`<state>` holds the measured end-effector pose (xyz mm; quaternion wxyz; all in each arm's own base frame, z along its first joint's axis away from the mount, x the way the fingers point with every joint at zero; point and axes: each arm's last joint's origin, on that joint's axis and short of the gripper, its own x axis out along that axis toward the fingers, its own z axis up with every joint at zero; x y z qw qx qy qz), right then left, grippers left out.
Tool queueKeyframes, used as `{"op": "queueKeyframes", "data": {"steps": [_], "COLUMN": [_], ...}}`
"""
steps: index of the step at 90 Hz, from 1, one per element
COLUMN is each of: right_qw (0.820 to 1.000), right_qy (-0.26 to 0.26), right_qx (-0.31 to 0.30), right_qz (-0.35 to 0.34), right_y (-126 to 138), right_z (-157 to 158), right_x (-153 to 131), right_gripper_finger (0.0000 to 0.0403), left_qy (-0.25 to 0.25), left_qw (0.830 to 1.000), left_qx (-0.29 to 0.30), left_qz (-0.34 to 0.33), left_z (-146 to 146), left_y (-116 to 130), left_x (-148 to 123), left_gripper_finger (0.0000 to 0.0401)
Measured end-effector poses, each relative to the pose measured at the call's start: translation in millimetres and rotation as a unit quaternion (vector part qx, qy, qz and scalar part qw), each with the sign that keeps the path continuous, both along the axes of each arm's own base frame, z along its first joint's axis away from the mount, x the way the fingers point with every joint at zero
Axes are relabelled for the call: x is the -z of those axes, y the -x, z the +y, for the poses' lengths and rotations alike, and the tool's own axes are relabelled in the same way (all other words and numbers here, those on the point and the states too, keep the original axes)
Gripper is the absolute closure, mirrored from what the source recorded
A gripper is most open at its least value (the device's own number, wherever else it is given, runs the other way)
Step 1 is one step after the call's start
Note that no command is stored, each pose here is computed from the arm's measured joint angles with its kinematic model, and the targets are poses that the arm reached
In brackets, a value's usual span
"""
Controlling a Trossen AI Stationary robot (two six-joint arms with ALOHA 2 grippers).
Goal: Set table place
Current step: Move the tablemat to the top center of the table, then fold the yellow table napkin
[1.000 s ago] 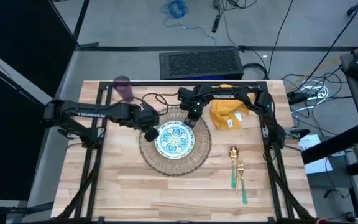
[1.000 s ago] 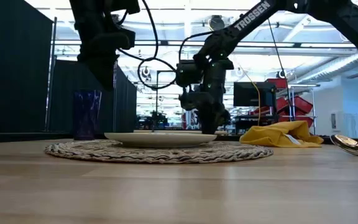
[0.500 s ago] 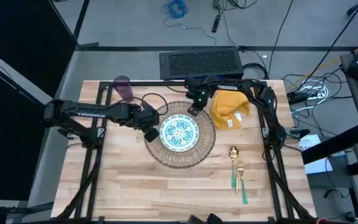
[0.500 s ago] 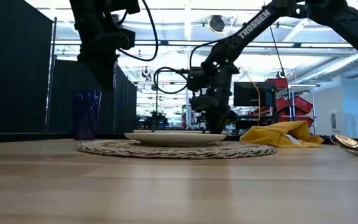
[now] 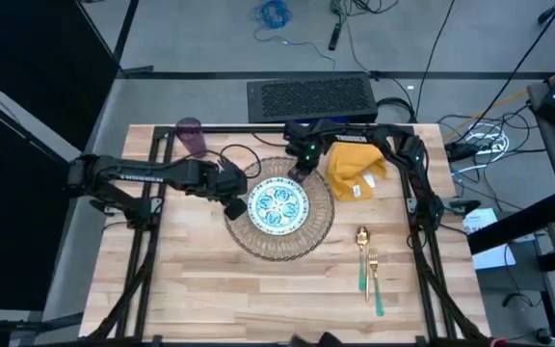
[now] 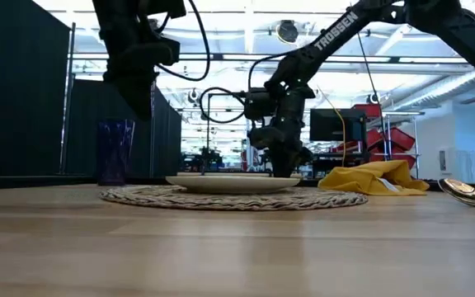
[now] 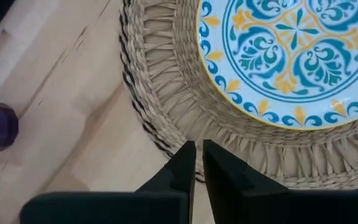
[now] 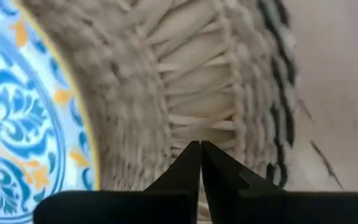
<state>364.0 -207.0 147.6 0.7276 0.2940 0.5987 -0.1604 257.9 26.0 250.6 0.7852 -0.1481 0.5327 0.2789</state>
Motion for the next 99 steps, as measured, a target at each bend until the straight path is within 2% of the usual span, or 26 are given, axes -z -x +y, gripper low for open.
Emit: {"op": "queueKeyframes", "data": {"steps": [29, 41, 59, 68, 74, 80, 89, 93, 99], "right_qw": [0.999, 0.997, 0.995, 0.998, 0.999, 0.994, 0.978, 0.972, 0.971], "right_qy": [-0.007, 0.013, 0.042, 0.028, 0.031, 0.057, 0.101, 0.112, 0.129], "right_qx": [0.050, 0.074, 0.072, 0.045, 0.029, 0.011, -0.003, -0.011, -0.021], "right_qz": [-0.014, -0.026, -0.053, -0.029, 0.020, 0.091, 0.183, 0.205, 0.201], "right_y": [13.8, 23.4, 31.3, 32.2, 39.0, 50.3, 70.2, 78.5, 91.5], "right_z": [-29.2, -52.5, -79.5, -71.0, -61.0, -52.0, -34.6, -20.9, 5.3], "right_x": [1.4, -4.5, -23.5, -37.7, -47.9, -56.4, -74.9, -86.9, -107.2], "right_gripper_finger": [0.0403, 0.0403, 0.0403, 0.0403, 0.0403, 0.0403, 0.0403, 0.0403, 0.0403], "left_qy": [-0.002, -0.003, -0.005, 0.000, 0.007, 0.011, 0.012, 0.012, 0.014], "left_qw": [1.000, 1.000, 1.000, 1.000, 1.000, 1.000, 1.000, 1.000, 1.000], "left_qx": [0.002, 0.001, 0.004, 0.005, 0.007, 0.009, -0.011, -0.008, -0.005], "left_qz": [-0.007, -0.007, -0.011, -0.009, -0.004, 0.009, 0.019, 0.018, 0.012], "left_z": [0.1, 0.5, 3.9, 3.7, 2.9, 0.7, -5.0, -9.5, -17.9], "left_y": [-1.4, -1.4, -2.2, -1.7, -0.8, 1.5, 4.3, 4.1, 3.7], "left_x": [-0.5, -0.5, -0.9, -0.7, -0.3, 0.6, 1.4, 1.4, 0.9], "left_gripper_finger": [0.0384, 0.0384, 0.0384, 0.0384, 0.0384, 0.0384, 0.0384, 0.0384, 0.0384]}}
